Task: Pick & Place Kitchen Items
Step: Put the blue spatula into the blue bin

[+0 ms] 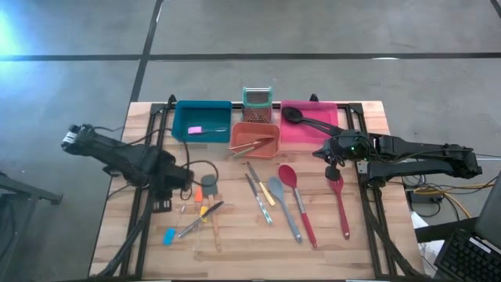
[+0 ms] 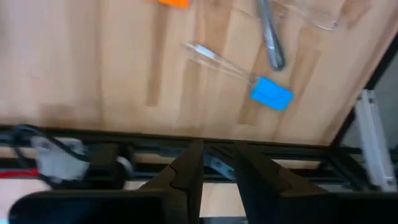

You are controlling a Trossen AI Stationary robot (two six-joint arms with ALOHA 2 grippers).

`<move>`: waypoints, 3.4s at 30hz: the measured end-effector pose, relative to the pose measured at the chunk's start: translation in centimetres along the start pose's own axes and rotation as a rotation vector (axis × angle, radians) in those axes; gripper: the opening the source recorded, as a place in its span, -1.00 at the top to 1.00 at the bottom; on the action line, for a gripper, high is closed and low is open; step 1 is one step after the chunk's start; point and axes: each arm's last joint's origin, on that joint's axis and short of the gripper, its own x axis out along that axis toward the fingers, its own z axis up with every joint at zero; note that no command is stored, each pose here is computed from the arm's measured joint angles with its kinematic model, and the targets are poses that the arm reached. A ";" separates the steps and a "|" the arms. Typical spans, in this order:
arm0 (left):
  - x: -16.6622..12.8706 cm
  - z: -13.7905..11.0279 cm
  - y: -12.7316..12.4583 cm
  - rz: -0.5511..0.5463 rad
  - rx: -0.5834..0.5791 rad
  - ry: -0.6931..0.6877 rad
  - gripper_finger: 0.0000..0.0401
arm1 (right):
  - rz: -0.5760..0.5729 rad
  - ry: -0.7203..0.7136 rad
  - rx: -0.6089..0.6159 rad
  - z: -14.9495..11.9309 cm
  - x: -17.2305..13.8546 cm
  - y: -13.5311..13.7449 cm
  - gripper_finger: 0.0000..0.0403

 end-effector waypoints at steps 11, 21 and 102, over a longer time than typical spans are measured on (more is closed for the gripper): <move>2.4 0.5 -3.2 -0.189 -0.161 -0.116 0.54 | 0.000 0.001 0.000 0.0 0.0 0.0 0.94; 7.6 0.8 -3.4 -0.288 -0.318 -0.049 0.54 | 0.000 0.001 0.000 0.0 0.0 0.0 0.94; 21.2 0.3 -3.5 0.009 -0.694 0.264 0.22 | 0.000 0.001 0.000 0.0 0.0 0.0 0.94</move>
